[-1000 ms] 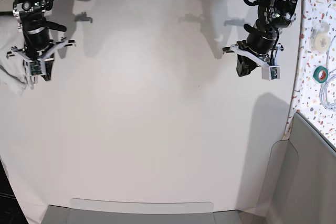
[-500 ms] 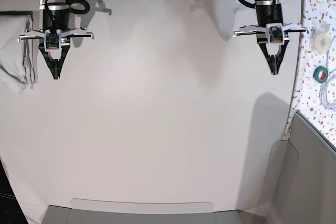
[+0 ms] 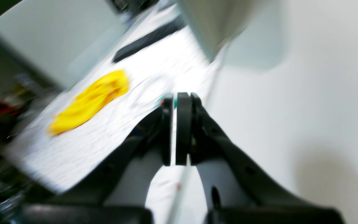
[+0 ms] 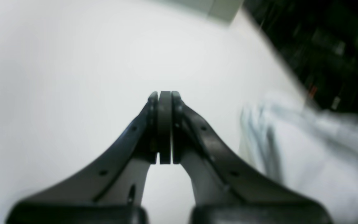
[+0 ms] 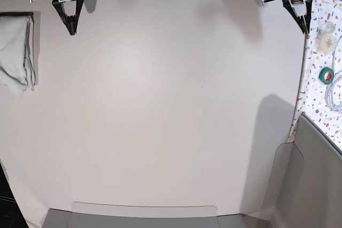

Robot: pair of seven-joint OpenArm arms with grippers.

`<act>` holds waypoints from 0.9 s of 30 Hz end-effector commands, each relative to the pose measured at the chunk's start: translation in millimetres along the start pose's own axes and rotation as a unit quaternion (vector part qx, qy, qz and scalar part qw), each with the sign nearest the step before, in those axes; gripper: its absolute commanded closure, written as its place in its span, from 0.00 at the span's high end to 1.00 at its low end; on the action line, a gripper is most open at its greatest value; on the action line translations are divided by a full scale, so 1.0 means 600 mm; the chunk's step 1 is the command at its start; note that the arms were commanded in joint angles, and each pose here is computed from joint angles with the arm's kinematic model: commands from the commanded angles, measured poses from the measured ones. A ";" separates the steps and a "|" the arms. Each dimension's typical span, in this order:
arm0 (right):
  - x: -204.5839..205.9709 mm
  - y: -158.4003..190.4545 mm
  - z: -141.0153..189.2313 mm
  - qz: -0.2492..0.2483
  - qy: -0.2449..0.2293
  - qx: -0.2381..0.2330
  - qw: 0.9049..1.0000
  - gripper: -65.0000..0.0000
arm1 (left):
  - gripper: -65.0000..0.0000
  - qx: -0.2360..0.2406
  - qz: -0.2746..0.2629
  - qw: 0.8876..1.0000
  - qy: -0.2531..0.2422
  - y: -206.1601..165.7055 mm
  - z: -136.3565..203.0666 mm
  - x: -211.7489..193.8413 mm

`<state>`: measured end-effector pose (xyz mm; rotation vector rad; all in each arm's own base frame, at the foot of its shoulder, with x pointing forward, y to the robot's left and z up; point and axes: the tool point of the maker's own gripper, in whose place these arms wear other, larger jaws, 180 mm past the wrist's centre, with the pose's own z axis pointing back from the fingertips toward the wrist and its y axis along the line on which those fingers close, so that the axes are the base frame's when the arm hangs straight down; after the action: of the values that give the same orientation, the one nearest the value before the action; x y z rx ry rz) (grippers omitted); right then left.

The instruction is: Layout the t-shirt on the table in an organized manner, then fold the t-shirt properly

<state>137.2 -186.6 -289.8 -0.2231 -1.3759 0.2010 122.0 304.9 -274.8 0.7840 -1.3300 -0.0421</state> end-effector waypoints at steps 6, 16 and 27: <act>-0.134 0.049 0.079 -0.109 0.158 0.013 0.981 0.00 | 0.00 0.033 -0.046 0.998 0.021 0.052 -0.001 -0.049; -0.227 0.186 0.165 -0.168 0.231 0.134 0.949 0.00 | 0.00 0.125 -0.025 0.988 0.091 0.135 0.028 -0.124; -0.376 0.266 0.234 -0.155 0.338 0.256 0.892 0.00 | 0.00 0.175 0.055 0.927 0.328 0.091 0.198 -0.377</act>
<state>-45.2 -92.0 -526.3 0.3324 -0.5881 0.1921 -67.9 386.6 -442.1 0.8965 -0.7165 0.5456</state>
